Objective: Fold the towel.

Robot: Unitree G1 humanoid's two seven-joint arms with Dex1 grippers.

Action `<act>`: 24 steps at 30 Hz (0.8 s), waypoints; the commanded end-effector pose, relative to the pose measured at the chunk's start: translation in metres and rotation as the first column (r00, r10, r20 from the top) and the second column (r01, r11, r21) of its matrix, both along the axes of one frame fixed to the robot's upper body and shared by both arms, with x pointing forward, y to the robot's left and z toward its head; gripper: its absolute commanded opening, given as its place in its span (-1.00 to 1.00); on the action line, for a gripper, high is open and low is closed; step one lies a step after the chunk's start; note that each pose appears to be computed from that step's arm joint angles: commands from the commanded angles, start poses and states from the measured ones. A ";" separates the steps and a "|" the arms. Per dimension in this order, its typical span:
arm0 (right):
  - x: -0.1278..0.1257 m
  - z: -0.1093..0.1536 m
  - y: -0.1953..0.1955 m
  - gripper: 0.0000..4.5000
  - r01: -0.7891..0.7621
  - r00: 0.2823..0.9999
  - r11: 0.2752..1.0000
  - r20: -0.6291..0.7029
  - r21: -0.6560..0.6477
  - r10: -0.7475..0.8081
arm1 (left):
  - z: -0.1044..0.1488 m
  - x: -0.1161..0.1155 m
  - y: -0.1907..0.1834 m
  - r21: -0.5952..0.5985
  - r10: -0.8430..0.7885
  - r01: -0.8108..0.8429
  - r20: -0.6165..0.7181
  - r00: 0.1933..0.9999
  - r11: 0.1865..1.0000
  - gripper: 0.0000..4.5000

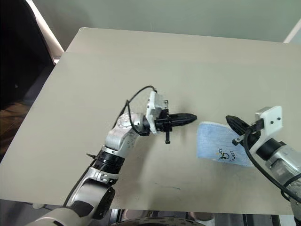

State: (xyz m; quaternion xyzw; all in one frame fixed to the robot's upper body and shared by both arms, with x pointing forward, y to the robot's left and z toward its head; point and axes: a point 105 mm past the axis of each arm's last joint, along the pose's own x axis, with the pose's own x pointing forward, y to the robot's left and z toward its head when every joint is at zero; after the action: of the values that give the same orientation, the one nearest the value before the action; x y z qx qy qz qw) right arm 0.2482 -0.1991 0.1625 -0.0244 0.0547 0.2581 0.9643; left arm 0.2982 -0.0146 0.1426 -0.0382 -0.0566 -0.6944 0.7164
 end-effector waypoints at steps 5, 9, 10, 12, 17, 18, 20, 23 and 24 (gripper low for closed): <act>0.000 -0.008 -0.010 -1.00 0.038 0.999 0.999 0.033 -0.035 -0.036 | -0.011 -0.011 -0.035 0.029 -0.107 0.106 0.024 0.994 0.994 -0.99; -0.005 -0.013 -0.018 -1.00 0.068 0.998 0.997 0.020 -0.043 -0.067 | -0.012 -0.016 -0.059 0.020 -0.150 0.150 0.031 0.988 0.989 -0.99; -0.006 -0.015 -0.019 -1.00 0.073 0.997 0.996 0.016 -0.048 -0.072 | -0.012 -0.017 -0.063 0.019 -0.159 0.158 0.033 0.987 0.987 -0.99; -0.006 -0.021 -0.024 -1.00 0.108 0.994 0.994 0.011 -0.037 -0.107 | -0.016 -0.020 -0.074 0.031 -0.176 0.175 0.021 0.984 0.984 -0.99; -0.004 -0.050 -0.038 -1.00 0.224 0.974 0.973 -0.038 0.060 -0.222 | -0.046 -0.034 -0.084 0.131 -0.234 0.231 0.005 0.972 0.964 -0.99; -0.003 -0.053 -0.040 -1.00 0.247 0.969 0.963 -0.042 0.102 -0.244 | -0.051 -0.035 -0.084 0.142 -0.234 0.232 -0.004 0.972 0.962 -0.99; -0.001 -0.063 -0.041 -1.00 0.276 0.961 0.952 -0.057 0.134 -0.271 | -0.060 -0.039 -0.084 0.163 -0.243 0.242 -0.009 0.970 0.957 -0.99; 0.001 -0.082 -0.035 -1.00 0.288 0.956 0.945 -0.099 0.154 -0.275 | -0.075 -0.045 -0.085 0.202 -0.255 0.252 -0.015 0.967 0.946 -0.99; 0.001 -0.086 -0.035 -1.00 0.291 0.955 0.944 -0.106 0.153 -0.278 | -0.078 -0.044 -0.085 0.210 -0.246 0.243 -0.008 0.969 0.947 -0.99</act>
State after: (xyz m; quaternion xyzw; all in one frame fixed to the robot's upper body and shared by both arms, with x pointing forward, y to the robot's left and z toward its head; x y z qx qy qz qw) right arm 0.2489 -0.2345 0.0786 0.0822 0.0779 0.1220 0.9860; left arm 0.2587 -0.0942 0.0670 0.0268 0.0196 -0.7746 0.6316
